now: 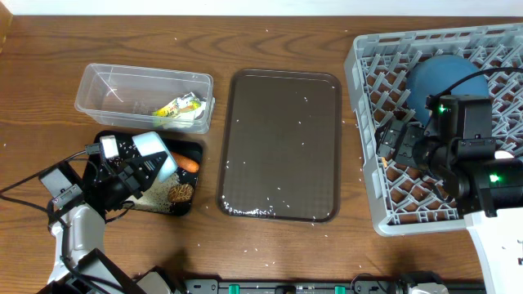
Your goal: Sort waste into correct bins and load items into the dishwasher rack
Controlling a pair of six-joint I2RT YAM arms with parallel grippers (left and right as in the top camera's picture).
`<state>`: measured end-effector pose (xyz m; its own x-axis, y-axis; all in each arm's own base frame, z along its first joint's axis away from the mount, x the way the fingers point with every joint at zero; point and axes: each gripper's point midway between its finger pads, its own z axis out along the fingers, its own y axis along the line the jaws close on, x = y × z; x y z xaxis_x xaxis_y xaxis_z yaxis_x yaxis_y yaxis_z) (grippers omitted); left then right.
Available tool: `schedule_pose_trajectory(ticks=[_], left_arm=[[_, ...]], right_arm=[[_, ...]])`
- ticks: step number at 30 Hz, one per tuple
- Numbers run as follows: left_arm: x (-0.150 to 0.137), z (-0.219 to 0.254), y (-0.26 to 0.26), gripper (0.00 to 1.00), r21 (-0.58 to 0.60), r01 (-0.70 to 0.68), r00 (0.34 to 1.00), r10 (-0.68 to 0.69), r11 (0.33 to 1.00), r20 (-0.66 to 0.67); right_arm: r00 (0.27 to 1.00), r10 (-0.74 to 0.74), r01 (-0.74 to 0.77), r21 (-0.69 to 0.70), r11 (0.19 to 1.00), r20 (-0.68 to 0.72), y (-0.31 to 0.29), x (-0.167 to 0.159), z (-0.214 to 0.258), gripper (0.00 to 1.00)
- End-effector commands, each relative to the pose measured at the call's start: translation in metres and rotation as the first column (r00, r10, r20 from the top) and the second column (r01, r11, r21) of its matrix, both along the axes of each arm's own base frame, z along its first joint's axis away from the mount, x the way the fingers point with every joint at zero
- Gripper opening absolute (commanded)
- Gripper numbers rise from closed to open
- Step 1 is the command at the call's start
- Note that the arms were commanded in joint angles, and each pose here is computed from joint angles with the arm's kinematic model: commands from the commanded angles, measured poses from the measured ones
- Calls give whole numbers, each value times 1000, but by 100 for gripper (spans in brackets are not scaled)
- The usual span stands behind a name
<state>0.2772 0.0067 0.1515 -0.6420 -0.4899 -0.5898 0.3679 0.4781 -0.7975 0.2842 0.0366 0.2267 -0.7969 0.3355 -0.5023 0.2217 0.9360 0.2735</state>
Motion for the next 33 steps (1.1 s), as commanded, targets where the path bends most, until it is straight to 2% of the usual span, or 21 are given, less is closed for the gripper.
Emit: schedule_pose_trajectory(ticks=[1, 3, 8, 10, 11, 12, 14, 16, 18, 21, 28, 33], left_arm=[[0, -5, -1, 6, -28, -8, 999, 6, 1000, -54], [-1, 1, -4, 6, -66, 10, 999, -13, 998, -42], [-1, 0, -5, 6, -60, 11, 999, -13, 998, -45], [4, -23, 6, 6, -11, -73, 979, 70, 997, -189], [5, -25, 8, 6, -57, -109, 961, 91, 992, -260], [4, -13, 4, 6, -105, -76, 975, 52, 992, -215], [2, 0, -2, 6, -65, -1, 998, -3, 998, -61], [5, -10, 3, 6, -69, -48, 988, 37, 996, -148], [1, 2, -4, 6, -111, -1, 996, -9, 994, -91], [2, -1, -2, 6, -125, -19, 992, 3, 992, -129], [0, 9, -6, 6, -146, 19, 997, -30, 989, -72], [2, 6, -4, 6, -132, 3, 996, -15, 991, -89]], right_arm=[[1000, -6, 7, -16, 1000, 13, -5, 1, 3, 99], [1000, -6, 6, -15, 1000, 14, -5, 1, 3, 99], [1000, -6, 7, -16, 1000, 13, -5, 1, 3, 99], [1000, -6, 6, -16, 1000, 8, -5, 0, 2, 99], [1000, -6, 6, -16, 1000, 6, -5, -1, 2, 99], [1000, -6, 6, -17, 1000, 6, -5, -1, 2, 99], [1000, -9, 9, -20, 1000, 6, -6, -1, 2, 99], [1000, -14, 15, -26, 1000, 18, -7, 2, 3, 99], [1000, -10, 10, -20, 1000, 22, -6, 3, 4, 99], [1000, -9, 10, -21, 1000, 12, -6, 1, 3, 99], [1000, -4, 4, -14, 1000, 1, -5, -1, 1, 99], [1000, 3, -3, -13, 1000, -5, -4, -3, 0, 99]])
